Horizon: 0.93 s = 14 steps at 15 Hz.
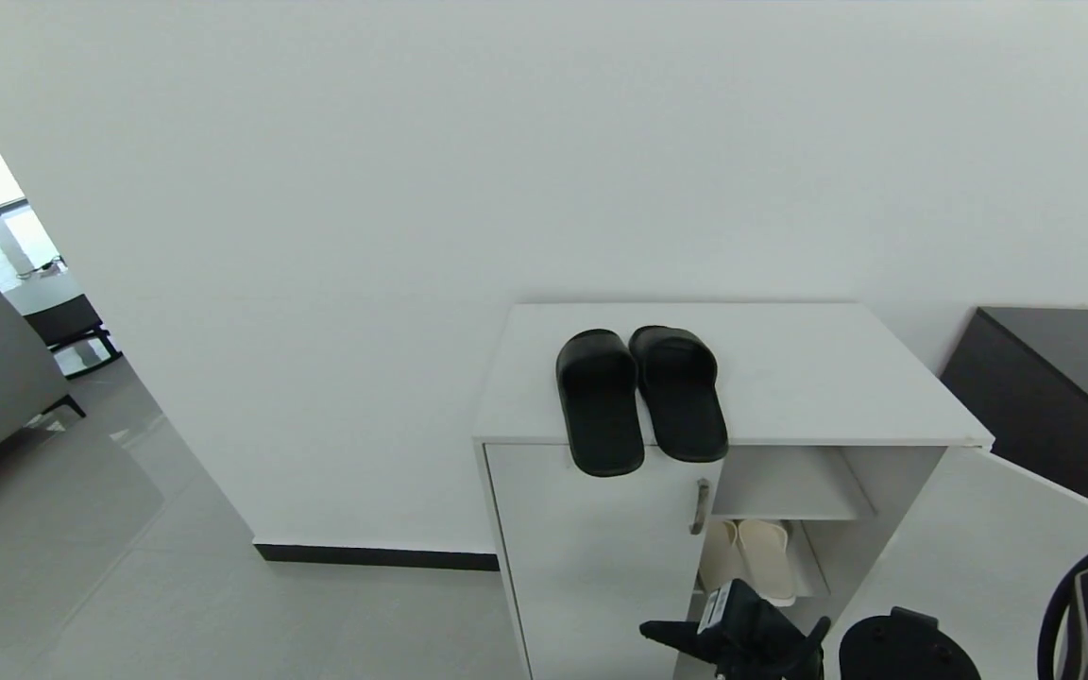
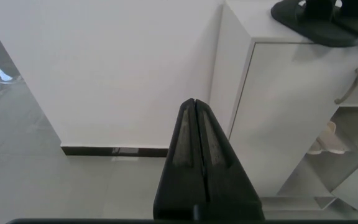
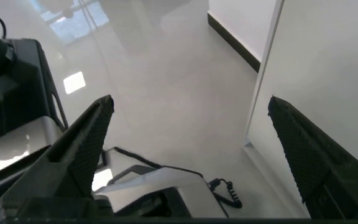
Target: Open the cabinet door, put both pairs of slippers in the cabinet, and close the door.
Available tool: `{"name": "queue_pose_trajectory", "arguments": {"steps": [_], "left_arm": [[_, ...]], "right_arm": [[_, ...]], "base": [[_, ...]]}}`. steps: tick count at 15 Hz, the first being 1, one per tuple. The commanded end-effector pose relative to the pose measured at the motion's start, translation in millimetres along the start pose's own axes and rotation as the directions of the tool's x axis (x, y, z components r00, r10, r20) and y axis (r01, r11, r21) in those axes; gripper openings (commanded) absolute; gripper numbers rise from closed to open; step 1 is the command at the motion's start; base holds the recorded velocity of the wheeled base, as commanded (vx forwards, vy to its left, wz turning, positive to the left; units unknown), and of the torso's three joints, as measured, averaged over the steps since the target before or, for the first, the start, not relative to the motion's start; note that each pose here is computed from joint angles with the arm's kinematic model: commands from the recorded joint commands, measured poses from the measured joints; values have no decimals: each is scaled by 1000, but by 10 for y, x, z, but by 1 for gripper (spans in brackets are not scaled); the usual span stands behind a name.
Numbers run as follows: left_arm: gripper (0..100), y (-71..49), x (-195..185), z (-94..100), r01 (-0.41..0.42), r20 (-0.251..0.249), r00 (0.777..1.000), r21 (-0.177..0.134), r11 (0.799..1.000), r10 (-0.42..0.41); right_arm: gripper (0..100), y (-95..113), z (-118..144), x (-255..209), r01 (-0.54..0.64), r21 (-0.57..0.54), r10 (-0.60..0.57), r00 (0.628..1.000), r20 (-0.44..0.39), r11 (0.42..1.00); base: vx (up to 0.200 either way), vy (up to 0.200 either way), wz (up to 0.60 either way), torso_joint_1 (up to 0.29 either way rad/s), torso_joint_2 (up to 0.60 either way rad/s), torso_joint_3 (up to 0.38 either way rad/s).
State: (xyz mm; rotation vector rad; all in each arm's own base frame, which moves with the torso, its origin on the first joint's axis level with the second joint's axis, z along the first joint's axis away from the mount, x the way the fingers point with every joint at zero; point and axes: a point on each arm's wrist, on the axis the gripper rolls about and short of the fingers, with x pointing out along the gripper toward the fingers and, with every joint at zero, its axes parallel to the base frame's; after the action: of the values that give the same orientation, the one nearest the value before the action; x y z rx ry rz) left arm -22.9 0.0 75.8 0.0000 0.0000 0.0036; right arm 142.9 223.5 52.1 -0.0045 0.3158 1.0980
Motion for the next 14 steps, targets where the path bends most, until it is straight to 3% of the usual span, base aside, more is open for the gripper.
{"name": "queue_pose_trajectory", "arguments": {"steps": [1, 5, 7, 8, 10, 11, 13, 14], "left_arm": [[0, 0, 1, 0, -1, -2, 1000, 0, 1000, 1], [0, 0, 1, 0, -1, -2, 1000, 0, 1000, 1], [0, 1, 1, 0, -1, -2, 1000, 0, 1000, 1], [0, 0, 1, 0, -3, -2, 1000, 0, 1000, 3], [0, 0, 1, 0, -3, -2, 1000, 0, 1000, 3], [0, 1, 1, 0, -1, -2, 1000, 0, 1000, 1], [0, 0, 1, 0, -3, -2, 1000, 2, 1000, 3], [0, 0, 1, 0, -3, -2, 1000, 2, 1000, 3]], "right_arm": [[100, 9, 40, -17, -9, 4, 9, 1000, 17, 1000], [100, -8, 163, -50, 47, -27, -45, 997, 65, 999], [100, 81, 566, -42, 217, -21, -216, 976, 41, 976], [100, 105, 789, -111, 310, -21, -311, 950, -24, 950], [100, 319, 1218, -253, 346, 119, -332, 935, -124, 931], [100, 326, 1366, -199, 431, 170, -416, 901, -121, 886], [100, 217, 1328, 96, 604, 180, -598, 796, -93, 777], [100, 169, 1282, 194, 631, 184, -628, 774, -78, 754]], "base": [[0, 0, 0, 217, -471, -242], [0, 0, 0, 59, -123, -61], [0, 0, 0, 0, 0, 0], [0, 0, 0, 0, 0, 0], [0, 0, 0, 0, 0, 0], [0, 0, 0, 0, 0, 0], [0, 0, 0, 0, 0, 0], [0, 0, 0, 0, 0, 0]]}}
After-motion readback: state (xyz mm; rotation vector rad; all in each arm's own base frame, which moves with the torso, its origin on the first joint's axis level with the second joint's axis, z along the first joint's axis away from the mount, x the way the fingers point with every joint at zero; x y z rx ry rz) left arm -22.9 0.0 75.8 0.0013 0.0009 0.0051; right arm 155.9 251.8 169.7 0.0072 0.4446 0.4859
